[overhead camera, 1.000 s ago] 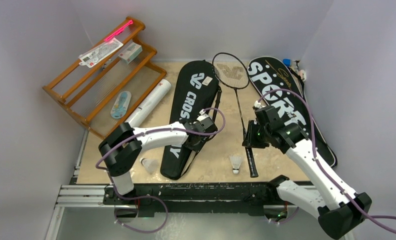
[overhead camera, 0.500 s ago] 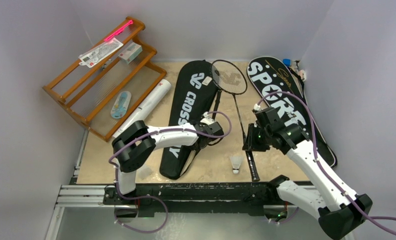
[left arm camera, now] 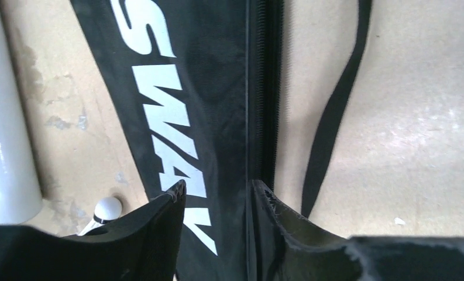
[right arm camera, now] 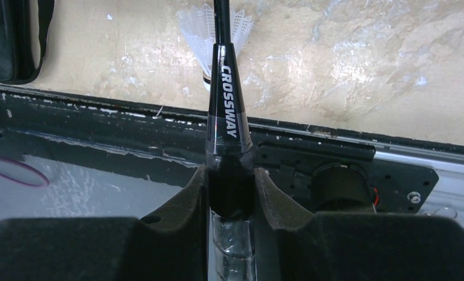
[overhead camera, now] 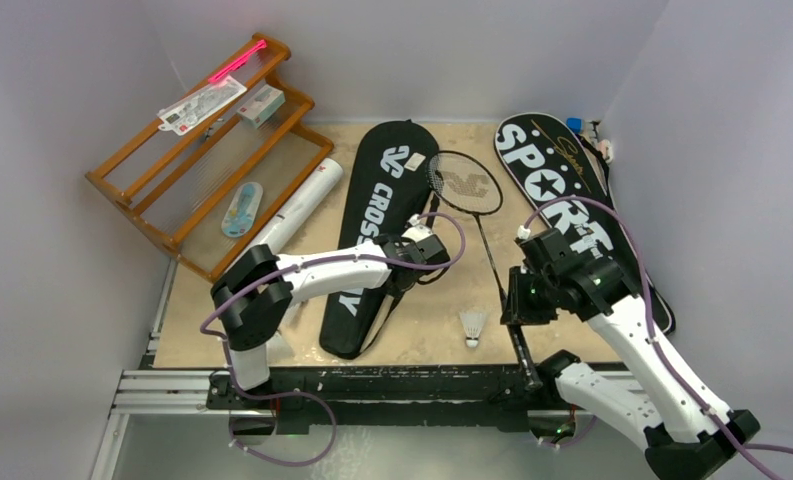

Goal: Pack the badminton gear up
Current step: Open the racket bag at the center of the board.

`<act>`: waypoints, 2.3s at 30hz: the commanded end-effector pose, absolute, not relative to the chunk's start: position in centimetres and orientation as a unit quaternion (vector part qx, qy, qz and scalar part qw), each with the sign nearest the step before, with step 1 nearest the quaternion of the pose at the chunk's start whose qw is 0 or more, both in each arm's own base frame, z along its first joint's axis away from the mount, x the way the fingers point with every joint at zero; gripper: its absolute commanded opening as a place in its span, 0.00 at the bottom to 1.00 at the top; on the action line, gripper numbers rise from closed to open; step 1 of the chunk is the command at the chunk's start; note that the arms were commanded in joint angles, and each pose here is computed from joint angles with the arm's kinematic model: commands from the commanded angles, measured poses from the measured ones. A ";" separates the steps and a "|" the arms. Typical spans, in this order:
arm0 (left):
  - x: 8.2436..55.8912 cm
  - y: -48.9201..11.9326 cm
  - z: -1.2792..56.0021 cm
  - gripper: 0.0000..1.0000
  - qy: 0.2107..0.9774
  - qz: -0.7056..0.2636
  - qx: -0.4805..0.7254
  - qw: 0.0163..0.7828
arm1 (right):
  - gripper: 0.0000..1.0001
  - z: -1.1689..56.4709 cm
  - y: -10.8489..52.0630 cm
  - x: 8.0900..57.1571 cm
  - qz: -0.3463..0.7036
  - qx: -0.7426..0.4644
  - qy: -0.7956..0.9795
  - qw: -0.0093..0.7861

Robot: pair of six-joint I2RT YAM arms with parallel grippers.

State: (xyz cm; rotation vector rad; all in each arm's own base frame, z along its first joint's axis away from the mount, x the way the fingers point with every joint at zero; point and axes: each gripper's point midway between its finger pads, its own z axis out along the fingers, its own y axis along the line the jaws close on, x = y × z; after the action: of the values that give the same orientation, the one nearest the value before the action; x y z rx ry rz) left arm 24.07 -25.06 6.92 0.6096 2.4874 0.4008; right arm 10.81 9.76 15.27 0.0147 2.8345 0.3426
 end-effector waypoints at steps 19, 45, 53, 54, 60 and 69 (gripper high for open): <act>22.6 -24.7 4.7 0.51 0.933 0.132 0.233 0.240 | 0.00 17.2 10.2 11.3 0.134 -0.008 0.977 0.168; 24.2 -23.2 7.5 0.00 0.897 0.253 0.223 0.286 | 0.00 17.6 9.2 10.8 0.107 -0.007 0.982 0.157; 25.5 -25.9 8.5 0.00 0.923 0.123 0.210 0.297 | 0.00 18.2 7.4 10.0 0.054 0.003 0.988 0.146; 25.8 -25.9 8.8 0.00 0.926 0.107 0.202 0.299 | 0.00 18.3 7.1 10.0 0.045 0.006 0.988 0.148; 27.2 -26.1 10.7 0.00 0.935 0.010 0.168 0.313 | 0.00 17.3 7.2 9.7 0.021 -0.006 0.991 0.131; 28.8 -25.5 15.3 0.00 0.920 -0.050 0.132 0.365 | 0.00 16.1 9.2 10.5 0.019 -0.038 0.990 0.133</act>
State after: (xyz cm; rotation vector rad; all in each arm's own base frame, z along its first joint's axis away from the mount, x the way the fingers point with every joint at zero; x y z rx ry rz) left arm 27.30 -24.33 11.59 0.3877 2.4787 0.0249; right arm 9.46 8.18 16.27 -0.1121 2.9257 0.0374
